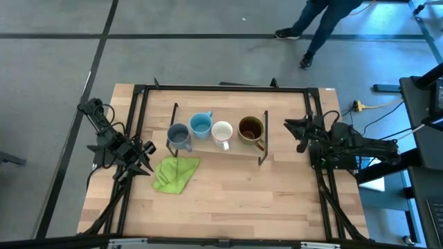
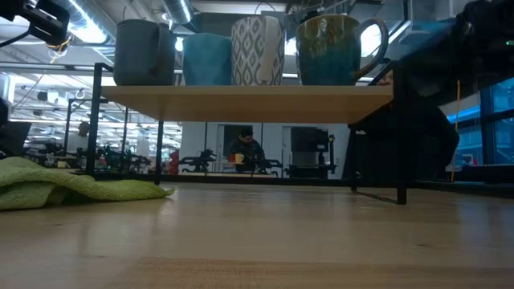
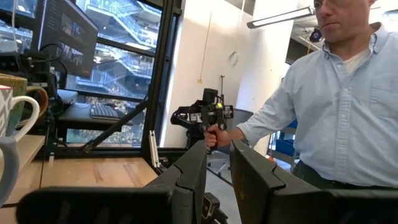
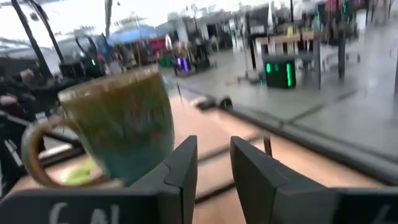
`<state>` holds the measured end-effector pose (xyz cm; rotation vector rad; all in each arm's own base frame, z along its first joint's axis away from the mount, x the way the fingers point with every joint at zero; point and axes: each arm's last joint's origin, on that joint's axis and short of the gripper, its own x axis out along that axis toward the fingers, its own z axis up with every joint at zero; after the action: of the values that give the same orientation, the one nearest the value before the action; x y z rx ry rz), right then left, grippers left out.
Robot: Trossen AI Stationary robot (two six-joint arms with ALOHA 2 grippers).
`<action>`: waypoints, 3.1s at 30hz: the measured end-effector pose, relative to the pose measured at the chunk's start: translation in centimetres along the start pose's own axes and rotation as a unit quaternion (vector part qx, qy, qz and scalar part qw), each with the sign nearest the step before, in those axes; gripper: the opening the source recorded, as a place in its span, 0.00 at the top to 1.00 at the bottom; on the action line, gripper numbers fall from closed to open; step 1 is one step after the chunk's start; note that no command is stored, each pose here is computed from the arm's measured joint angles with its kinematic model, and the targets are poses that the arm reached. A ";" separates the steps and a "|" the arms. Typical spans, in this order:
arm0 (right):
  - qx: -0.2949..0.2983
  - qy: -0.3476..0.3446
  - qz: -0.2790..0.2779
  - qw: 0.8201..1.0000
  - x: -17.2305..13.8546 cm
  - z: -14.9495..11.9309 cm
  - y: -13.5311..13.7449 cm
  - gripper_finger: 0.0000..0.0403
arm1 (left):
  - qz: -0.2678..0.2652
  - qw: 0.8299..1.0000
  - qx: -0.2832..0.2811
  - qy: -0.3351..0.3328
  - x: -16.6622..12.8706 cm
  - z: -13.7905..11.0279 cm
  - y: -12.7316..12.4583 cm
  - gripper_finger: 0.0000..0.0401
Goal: Stack small to large cups/mugs on shelf
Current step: Adjust the mugs on the shelf
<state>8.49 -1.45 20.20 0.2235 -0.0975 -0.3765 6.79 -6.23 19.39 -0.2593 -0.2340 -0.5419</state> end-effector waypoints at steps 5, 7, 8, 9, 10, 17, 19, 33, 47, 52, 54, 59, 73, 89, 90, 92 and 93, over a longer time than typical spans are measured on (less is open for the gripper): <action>0.018 0.065 -0.017 0.998 -0.1 -1.3 -0.3 0.76 | 0.000 1.000 0.001 0.002 0.0 0.0 0.0 0.83; 0.018 0.073 -0.020 0.997 -0.1 -1.5 -0.4 0.76 | 0.000 1.000 0.001 0.003 0.0 -0.1 0.0 0.83; 0.018 0.075 -0.024 0.997 -0.1 -1.5 -0.4 0.76 | 0.000 1.000 0.002 0.003 0.0 -0.1 0.0 0.83; 0.019 0.080 -0.027 0.996 -0.1 -1.7 -0.4 0.76 | 0.000 1.000 0.002 0.004 0.0 -0.1 0.0 0.83; 0.024 0.086 -0.030 0.996 -0.2 -1.8 -0.5 0.76 | 0.001 1.000 0.002 0.004 0.0 -0.1 0.0 0.83; 0.004 0.023 0.004 1.000 -0.3 0.5 0.1 0.76 | 0.007 1.000 -0.001 -0.006 0.0 0.1 0.0 0.83; 0.004 0.049 -0.021 0.999 -0.4 0.1 -0.2 0.76 | 0.008 1.000 -0.001 -0.005 0.0 0.1 0.0 0.83; 0.020 0.096 -0.040 0.994 0.0 -2.7 -0.7 0.76 | 0.009 1.000 0.003 0.007 0.0 -0.2 0.1 0.83; 0.054 -0.039 0.073 0.995 -0.7 2.9 0.8 0.76 | 0.009 0.993 -0.044 -0.105 -0.2 2.3 0.0 0.83; 0.038 -0.057 0.116 0.991 -1.6 7.4 1.7 0.76 | -0.065 0.964 -0.100 -0.237 -1.1 5.0 -0.3 0.83; 0.020 -0.043 0.118 0.992 -1.2 9.3 2.3 0.76 | -0.083 0.951 -0.098 -0.280 -1.6 6.3 -0.4 0.83; -0.039 -0.004 0.104 0.994 2.4 14.7 4.7 0.76 | -0.077 0.967 -0.062 -0.235 -1.3 10.4 -0.9 0.83; -0.093 0.133 -0.035 0.986 13.3 24.6 10.0 0.76 | -0.040 0.968 -0.039 -0.246 0.2 16.9 -1.9 0.83; -0.181 0.102 -0.251 0.945 15.0 29.0 9.6 0.76 | 0.196 0.956 0.070 -0.209 0.2 17.9 -0.8 0.83; -0.206 0.104 -0.259 0.938 14.9 29.1 9.7 0.76 | 0.229 0.951 0.073 -0.192 0.3 18.2 -0.7 0.83; -0.203 0.086 -0.246 0.944 14.6 29.5 10.3 0.76 | 0.281 0.944 0.082 -0.155 0.7 18.8 -0.7 0.83; -0.184 0.077 -0.229 0.953 14.5 29.7 10.5 0.76 | 0.299 0.940 0.087 -0.136 0.9 19.3 -0.7 0.83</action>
<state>21.58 -3.22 52.21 -0.0997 0.1835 -0.8271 4.29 -1.40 37.90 -0.2174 -0.4494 0.1222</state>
